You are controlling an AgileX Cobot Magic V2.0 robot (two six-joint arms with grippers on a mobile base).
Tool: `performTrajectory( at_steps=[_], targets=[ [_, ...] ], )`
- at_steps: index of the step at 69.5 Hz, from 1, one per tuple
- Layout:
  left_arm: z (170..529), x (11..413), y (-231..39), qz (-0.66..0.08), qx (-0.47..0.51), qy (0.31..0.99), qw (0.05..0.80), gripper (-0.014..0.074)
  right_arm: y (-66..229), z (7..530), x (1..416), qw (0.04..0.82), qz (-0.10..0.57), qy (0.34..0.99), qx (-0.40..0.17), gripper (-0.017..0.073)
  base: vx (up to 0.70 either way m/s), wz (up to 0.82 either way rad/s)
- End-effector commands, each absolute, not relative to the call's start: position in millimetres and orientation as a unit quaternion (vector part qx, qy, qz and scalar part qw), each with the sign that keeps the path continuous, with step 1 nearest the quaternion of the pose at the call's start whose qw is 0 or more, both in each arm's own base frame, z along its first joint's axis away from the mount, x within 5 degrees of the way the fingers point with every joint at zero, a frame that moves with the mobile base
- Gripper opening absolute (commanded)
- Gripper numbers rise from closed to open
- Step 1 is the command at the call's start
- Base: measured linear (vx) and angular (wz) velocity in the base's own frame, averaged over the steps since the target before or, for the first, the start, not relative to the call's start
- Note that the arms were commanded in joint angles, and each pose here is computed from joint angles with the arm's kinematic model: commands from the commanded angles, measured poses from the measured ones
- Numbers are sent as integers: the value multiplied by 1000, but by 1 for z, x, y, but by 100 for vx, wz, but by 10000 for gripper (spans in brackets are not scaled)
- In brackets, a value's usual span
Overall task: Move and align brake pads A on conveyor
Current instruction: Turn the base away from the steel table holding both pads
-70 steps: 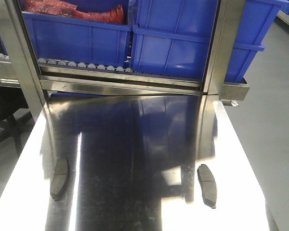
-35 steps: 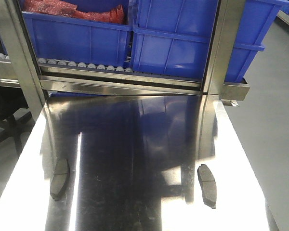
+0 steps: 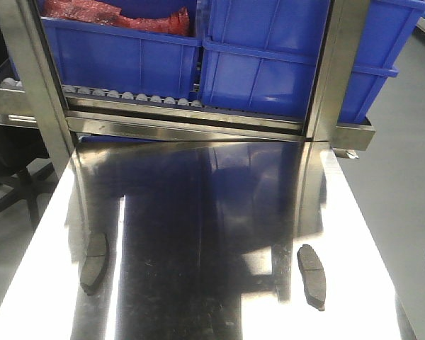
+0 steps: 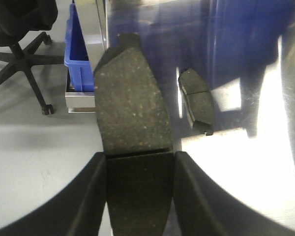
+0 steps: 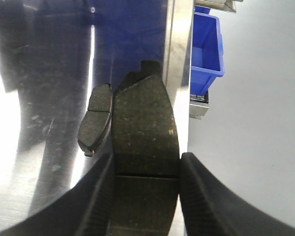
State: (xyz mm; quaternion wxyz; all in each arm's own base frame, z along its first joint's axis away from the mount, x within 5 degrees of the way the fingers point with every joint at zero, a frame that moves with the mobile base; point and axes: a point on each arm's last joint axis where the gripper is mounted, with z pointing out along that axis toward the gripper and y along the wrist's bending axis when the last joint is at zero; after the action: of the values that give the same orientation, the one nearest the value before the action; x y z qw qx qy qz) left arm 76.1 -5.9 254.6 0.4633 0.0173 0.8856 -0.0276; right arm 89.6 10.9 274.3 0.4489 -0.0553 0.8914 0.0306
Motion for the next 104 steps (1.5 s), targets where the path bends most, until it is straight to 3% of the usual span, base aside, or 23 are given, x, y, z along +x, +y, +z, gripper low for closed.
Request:
performTrajectory(
  at_steps=[1, 62, 104],
  targets=[
    [270, 81, -7, -35, 12, 860, 508, 174, 10, 290, 94, 499, 27, 864, -55, 188, 1, 9],
    [270, 81, -7, -35, 12, 860, 508, 174, 10, 290, 94, 499, 27, 864, -55, 188, -6, 17],
    [270, 81, -7, -35, 12, 860, 508, 174, 10, 290, 94, 499, 27, 864, -55, 188, -7, 50]
  ],
)
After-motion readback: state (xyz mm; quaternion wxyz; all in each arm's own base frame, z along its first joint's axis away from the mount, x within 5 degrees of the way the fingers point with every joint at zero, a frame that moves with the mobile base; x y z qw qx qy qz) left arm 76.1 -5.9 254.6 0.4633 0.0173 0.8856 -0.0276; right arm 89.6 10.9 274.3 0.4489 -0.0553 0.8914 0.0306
